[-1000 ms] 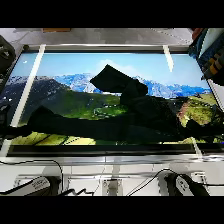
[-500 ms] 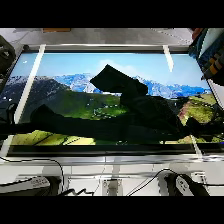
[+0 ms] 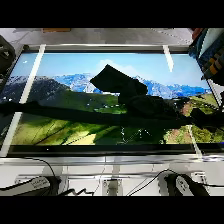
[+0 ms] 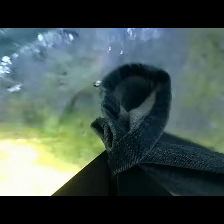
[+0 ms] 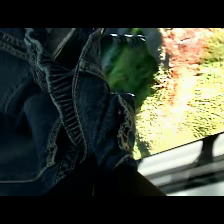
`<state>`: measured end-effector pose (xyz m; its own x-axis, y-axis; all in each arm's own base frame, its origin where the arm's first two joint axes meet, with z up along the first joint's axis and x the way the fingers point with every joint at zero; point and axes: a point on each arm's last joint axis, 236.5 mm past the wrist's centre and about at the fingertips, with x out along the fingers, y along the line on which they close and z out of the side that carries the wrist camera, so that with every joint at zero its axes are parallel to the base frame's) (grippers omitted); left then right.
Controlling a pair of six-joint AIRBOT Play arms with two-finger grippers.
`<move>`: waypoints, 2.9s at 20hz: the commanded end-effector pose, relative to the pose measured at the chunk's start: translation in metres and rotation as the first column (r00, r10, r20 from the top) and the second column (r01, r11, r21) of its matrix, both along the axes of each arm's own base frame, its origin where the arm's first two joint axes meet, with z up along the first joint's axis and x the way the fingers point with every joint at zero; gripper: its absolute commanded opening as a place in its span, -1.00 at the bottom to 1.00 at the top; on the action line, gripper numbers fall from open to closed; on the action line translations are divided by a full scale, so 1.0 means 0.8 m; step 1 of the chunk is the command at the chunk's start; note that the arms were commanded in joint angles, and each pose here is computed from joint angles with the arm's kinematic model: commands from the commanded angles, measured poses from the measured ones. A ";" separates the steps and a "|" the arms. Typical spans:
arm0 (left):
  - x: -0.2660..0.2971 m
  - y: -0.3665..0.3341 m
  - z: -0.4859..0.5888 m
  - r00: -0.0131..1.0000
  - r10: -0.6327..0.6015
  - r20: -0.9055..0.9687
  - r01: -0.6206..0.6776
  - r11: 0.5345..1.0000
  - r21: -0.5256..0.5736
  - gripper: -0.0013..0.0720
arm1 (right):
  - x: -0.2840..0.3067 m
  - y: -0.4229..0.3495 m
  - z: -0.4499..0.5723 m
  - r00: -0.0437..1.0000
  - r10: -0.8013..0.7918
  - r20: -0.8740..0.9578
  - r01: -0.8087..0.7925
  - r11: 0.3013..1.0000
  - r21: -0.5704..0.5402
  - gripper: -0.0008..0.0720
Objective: Fold the clothes and pants, and hang the long-sleeved shirts on hangers.
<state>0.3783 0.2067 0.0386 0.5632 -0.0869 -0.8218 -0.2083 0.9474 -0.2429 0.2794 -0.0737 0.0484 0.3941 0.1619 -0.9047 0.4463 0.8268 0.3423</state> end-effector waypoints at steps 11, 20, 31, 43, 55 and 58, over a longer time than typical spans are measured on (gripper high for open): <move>-0.184 0.009 -0.103 0.786 -0.026 -0.618 0.048 0.999 0.020 0.64 | -0.162 0.034 -0.101 0.857 0.230 -0.462 -0.196 0.973 0.121 0.24; -0.085 -0.003 -0.081 0.940 0.052 -0.336 -0.071 0.997 -0.043 0.93 | -0.066 -0.024 -0.054 0.966 0.136 -0.219 -0.164 0.980 -0.114 0.89; 0.056 -0.196 0.015 0.963 -0.224 0.152 0.265 0.894 -0.361 0.93 | 0.082 -0.050 -0.076 0.958 0.284 -0.033 -0.286 0.957 -0.056 0.14; 0.103 -0.353 0.019 0.870 -0.430 0.240 0.481 0.848 -0.222 0.93 | 0.124 -0.008 -0.198 0.916 0.399 -0.047 -0.369 0.882 0.294 0.60; 0.122 -0.415 -0.008 0.848 -0.468 0.249 0.516 0.837 -0.183 0.93 | 0.112 0.103 -0.201 0.767 0.638 0.064 -0.594 0.670 0.445 0.65; 0.144 -0.444 -0.039 0.861 -0.440 0.254 0.489 0.854 -0.179 0.93 | 0.118 0.110 -0.203 0.733 0.676 0.082 -0.645 0.650 0.402 -0.78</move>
